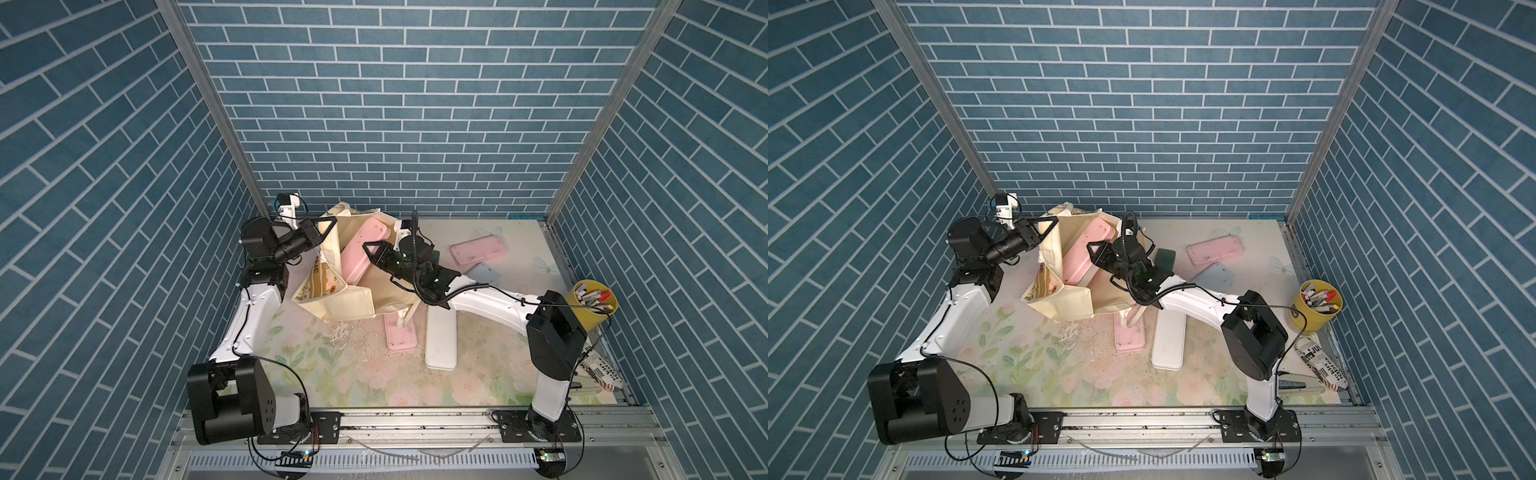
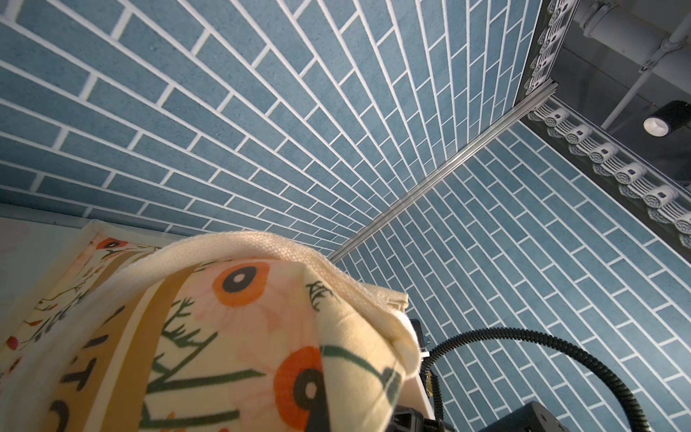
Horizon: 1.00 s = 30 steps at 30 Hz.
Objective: Take out the pencil case from the canvas bag
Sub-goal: Pick up the pencil case from the canvas bag.
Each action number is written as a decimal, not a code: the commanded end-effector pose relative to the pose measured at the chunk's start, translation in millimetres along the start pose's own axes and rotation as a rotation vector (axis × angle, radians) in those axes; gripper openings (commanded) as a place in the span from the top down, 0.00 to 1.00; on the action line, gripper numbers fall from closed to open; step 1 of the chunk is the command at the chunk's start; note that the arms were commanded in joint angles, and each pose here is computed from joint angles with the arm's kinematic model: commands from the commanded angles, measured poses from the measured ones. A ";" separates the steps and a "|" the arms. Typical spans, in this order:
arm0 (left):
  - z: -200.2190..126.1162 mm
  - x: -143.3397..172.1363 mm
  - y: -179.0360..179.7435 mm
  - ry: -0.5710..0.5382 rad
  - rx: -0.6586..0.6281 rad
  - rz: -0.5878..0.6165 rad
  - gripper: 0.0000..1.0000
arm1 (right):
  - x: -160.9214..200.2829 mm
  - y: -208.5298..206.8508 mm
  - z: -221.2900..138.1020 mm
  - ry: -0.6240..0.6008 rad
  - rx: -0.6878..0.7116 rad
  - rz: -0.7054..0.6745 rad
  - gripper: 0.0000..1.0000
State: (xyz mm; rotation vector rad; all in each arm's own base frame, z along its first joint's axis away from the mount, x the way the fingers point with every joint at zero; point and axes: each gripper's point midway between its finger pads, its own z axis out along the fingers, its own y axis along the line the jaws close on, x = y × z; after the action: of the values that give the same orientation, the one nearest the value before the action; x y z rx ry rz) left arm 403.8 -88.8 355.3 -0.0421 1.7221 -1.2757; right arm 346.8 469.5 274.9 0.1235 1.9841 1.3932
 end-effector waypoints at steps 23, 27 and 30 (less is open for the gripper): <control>-10.9 -28.9 -12.7 -0.085 0.060 0.020 0.98 | -24.3 89.5 -64.8 -0.114 -0.387 -0.309 0.93; -11.2 -29.7 -10.2 -0.087 0.056 0.011 0.98 | -26.3 97.1 -74.0 -0.134 -0.418 -0.336 0.93; -10.9 -29.4 -9.3 -0.087 0.054 0.007 0.98 | -29.9 101.5 -80.9 -0.161 -0.436 -0.355 0.94</control>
State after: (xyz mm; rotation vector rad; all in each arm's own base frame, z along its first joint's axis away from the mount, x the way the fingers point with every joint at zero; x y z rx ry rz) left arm 412.3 -70.4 357.5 -0.1467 1.6968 -1.3235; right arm 305.6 452.4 337.2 -0.2514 1.6574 1.4476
